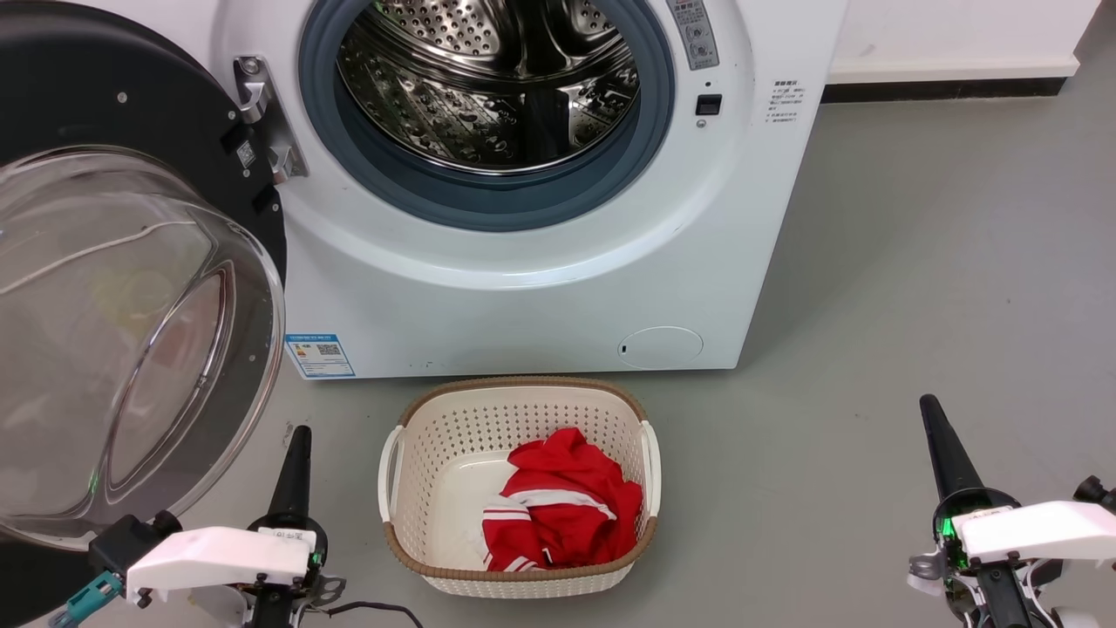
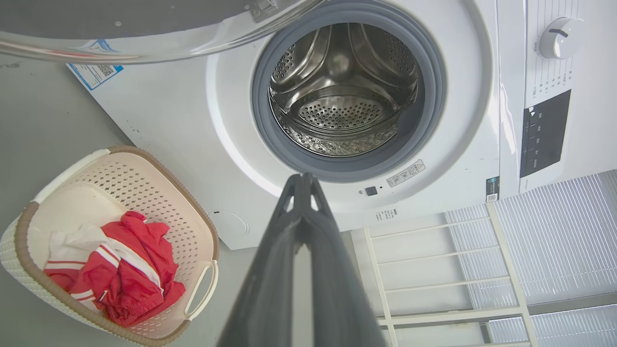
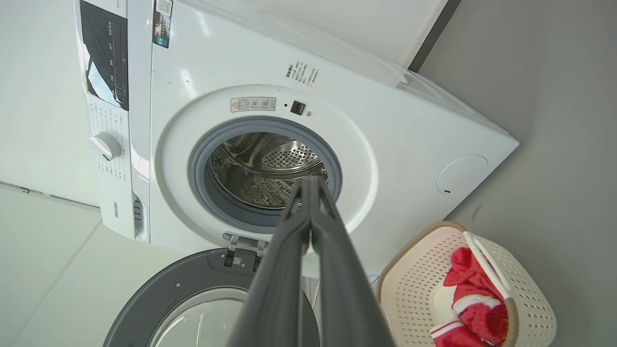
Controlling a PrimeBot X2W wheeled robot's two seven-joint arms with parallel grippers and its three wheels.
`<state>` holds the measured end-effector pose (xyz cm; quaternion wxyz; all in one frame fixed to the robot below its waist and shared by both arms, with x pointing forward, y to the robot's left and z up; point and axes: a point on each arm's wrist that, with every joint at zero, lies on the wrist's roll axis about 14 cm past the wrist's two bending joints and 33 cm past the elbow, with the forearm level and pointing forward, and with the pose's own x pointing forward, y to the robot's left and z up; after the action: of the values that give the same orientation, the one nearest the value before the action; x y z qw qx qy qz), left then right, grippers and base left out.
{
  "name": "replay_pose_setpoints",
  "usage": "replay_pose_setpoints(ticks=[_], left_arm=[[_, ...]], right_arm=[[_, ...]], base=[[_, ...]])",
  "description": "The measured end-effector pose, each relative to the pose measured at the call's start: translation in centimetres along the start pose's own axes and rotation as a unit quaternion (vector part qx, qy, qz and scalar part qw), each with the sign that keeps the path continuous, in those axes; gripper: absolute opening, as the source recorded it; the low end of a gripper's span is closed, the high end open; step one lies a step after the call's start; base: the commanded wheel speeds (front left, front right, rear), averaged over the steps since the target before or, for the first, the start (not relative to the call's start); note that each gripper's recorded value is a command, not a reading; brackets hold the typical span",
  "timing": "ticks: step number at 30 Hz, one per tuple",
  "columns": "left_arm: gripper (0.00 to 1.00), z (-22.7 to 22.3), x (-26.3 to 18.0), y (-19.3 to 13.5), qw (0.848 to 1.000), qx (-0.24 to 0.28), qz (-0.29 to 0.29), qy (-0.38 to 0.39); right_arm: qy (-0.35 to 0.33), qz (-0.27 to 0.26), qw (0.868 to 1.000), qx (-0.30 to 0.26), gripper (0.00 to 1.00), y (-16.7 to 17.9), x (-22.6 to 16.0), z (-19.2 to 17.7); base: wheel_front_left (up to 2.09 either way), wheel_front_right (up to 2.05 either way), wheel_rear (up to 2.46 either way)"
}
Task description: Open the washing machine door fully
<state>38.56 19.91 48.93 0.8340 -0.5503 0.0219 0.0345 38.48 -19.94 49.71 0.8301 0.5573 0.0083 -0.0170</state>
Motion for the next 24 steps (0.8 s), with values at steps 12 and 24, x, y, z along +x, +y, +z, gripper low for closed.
replay_pose_setpoints(ticks=[12,24], left_arm=[[0.0,0.06,-0.02,-0.13,0.998,-0.057,-0.005,0.004],[0.0,0.2,0.09,-0.59,0.994,-0.11,-0.015,0.007]], right_arm=[[0.003,0.001,0.999,0.053,0.0,0.08,0.08,0.05],[0.005,0.002,0.995,0.104,0.0,0.09,0.06,0.1]], base=[[0.0,0.0,0.0],[0.0,0.0,0.0]])
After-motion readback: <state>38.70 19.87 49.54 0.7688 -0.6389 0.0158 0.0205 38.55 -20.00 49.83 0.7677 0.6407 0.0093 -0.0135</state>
